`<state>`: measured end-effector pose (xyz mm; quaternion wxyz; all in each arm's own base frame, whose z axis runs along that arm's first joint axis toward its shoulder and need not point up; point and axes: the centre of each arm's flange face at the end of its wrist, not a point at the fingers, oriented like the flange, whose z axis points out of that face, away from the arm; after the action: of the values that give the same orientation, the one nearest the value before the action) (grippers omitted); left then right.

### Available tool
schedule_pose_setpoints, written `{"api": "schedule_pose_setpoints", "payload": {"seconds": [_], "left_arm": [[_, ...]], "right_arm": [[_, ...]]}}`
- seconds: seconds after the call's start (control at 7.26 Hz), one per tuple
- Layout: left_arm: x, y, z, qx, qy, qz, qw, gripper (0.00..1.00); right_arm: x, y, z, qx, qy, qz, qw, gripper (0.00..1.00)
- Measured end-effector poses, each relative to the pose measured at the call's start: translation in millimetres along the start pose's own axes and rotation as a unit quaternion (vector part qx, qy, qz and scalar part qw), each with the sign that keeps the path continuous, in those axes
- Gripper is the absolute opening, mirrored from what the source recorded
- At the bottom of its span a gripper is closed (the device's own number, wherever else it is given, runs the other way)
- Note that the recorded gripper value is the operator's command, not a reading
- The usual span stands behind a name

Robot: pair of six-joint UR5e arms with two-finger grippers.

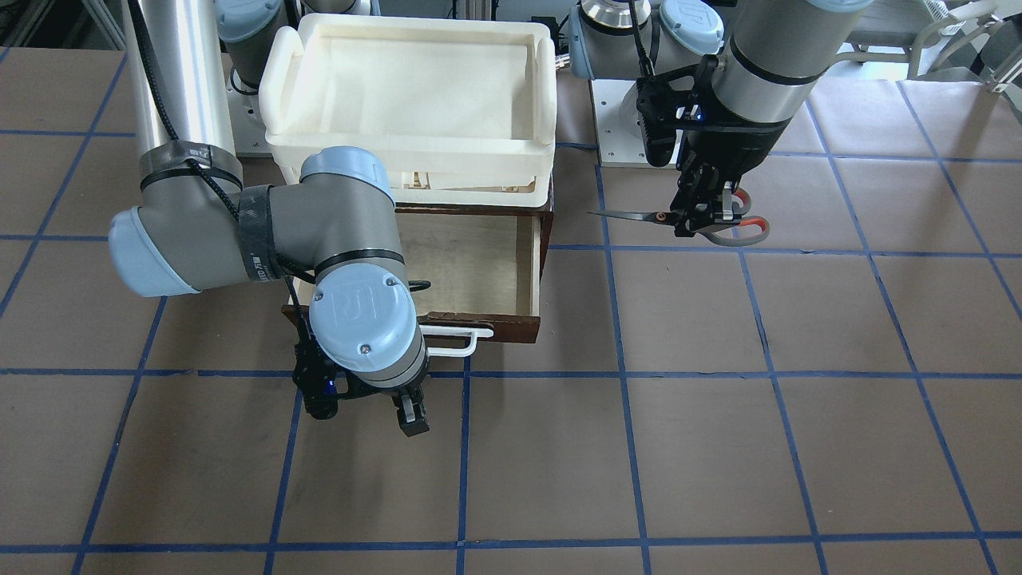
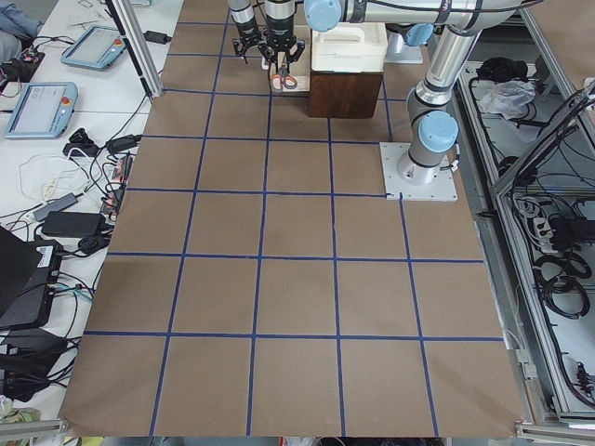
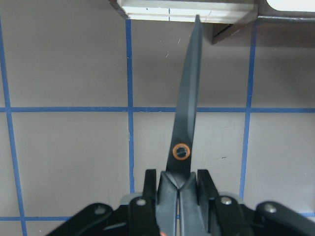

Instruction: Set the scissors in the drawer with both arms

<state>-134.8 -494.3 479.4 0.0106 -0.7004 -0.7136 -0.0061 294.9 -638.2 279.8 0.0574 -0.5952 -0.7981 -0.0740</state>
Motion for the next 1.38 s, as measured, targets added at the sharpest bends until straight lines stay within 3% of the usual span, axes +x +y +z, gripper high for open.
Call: {"api": "schedule_pose_setpoints", "payload": {"seconds": [1.38], "left_arm": [[2,0,2,0.001,0.002,-0.001,1.0,0.0]], "right_arm": [[-21,-13,-4,0.015,-0.01,-0.009,0.9998,1.0]]}}
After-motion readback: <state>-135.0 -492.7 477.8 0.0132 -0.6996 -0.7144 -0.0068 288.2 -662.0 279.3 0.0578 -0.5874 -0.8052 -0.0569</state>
